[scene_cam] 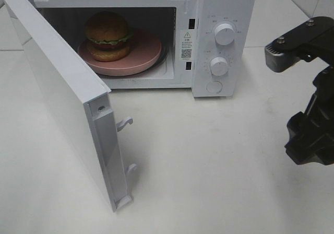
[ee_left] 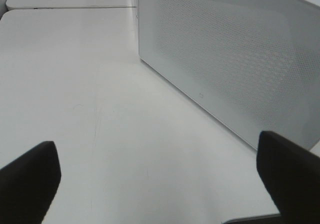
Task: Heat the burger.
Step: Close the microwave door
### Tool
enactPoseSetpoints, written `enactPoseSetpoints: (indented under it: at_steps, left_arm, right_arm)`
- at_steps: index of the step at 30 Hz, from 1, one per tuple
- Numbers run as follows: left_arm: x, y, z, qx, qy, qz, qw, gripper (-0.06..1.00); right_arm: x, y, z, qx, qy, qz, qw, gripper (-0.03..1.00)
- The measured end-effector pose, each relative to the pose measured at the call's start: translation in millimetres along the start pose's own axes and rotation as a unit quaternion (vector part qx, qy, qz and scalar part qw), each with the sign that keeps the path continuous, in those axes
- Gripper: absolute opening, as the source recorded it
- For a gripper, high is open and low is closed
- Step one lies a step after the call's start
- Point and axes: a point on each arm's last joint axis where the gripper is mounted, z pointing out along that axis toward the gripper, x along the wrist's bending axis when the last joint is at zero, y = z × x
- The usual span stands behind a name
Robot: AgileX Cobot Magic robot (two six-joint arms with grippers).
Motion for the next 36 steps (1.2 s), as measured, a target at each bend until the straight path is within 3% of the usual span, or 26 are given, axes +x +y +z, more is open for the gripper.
enactPoseSetpoints:
  at_steps: [11, 22, 36]
  left_arm:
    - [0, 0, 0, 0.0, 0.0, 0.0, 1.0, 0.99]
    - [0, 0, 0, 0.0, 0.0, 0.0, 1.0, 0.99]
    - [0, 0, 0, 0.0, 0.0, 0.0, 1.0, 0.99]
  right_arm:
    - [-9, -25, -27, -0.028, 0.001, 0.018, 0.999, 0.69]
    - [-18, -76, -37, -0.072, 0.007, 0.031, 0.997, 0.69]
    - [-21, -112, -24, -0.092, 0.011, 0.035, 0.995, 0.69]
